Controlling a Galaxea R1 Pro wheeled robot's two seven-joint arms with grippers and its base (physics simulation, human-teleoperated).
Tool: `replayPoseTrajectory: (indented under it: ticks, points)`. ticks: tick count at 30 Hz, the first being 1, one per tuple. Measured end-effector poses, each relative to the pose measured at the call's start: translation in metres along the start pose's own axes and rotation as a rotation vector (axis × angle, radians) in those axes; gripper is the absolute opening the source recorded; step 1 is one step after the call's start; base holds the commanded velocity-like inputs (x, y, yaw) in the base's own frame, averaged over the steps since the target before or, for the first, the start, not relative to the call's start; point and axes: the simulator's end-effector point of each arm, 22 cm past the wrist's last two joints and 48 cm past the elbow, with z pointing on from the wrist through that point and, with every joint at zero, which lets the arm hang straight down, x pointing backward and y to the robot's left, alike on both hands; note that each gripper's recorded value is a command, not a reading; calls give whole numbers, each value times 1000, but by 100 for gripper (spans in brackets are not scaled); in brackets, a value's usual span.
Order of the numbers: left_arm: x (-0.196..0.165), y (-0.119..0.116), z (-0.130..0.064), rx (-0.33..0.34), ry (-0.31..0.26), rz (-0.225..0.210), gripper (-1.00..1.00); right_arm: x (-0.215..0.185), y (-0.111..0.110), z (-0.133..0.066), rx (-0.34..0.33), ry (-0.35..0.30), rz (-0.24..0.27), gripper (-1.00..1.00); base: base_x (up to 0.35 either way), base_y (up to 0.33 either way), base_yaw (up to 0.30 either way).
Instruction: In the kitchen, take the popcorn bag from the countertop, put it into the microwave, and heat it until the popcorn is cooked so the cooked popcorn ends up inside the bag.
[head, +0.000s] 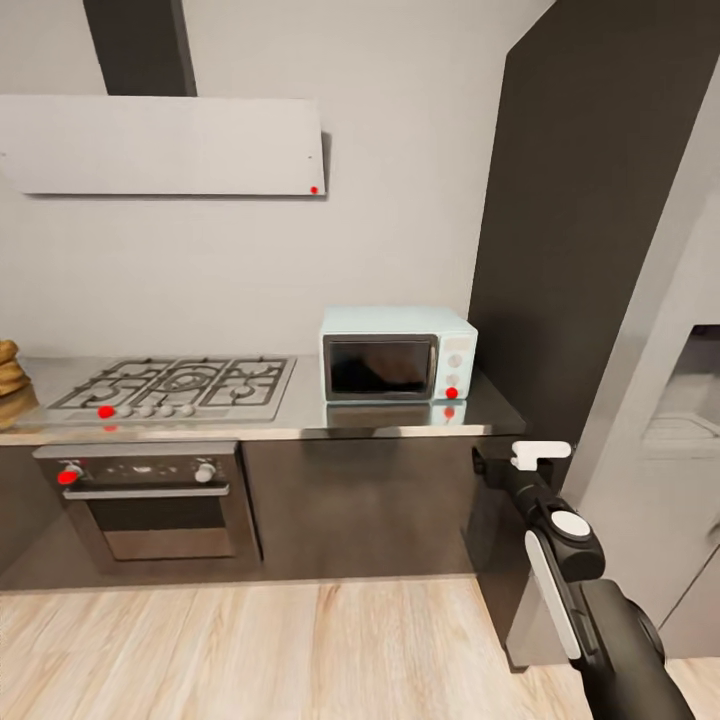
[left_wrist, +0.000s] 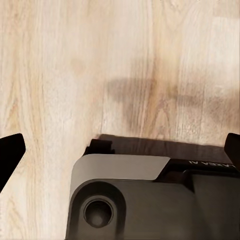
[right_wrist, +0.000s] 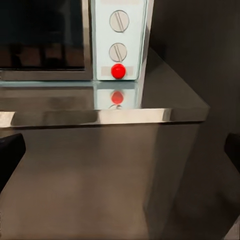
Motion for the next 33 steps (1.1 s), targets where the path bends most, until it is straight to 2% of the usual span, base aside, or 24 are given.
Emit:
replayPoseTrajectory:
  ticks: [8, 22, 28, 30, 33]
  points:
    - [0, -1, 0, 2, 0, -1, 100, 1, 1, 0, -3, 1, 7, 100, 33, 58, 0]
    - [0, 0, 0, 1, 0, 0, 100, -3, 3, -1, -5, -10, 25, 100, 324, 0, 0]
    - [0, -1, 0, 1, 0, 0, 100, -12, 9, 1, -13, -35, 27, 100, 167, 0, 0]
    - [0, -2, 0, 2, 0, -1, 100, -34, 17, 7, -33, -62, 21, 100, 10, 0, 0]
    - [0, -2, 0, 2, 0, -1, 100, -39, 20, 22, -38, -46, 16, 100, 76, 0, 0]
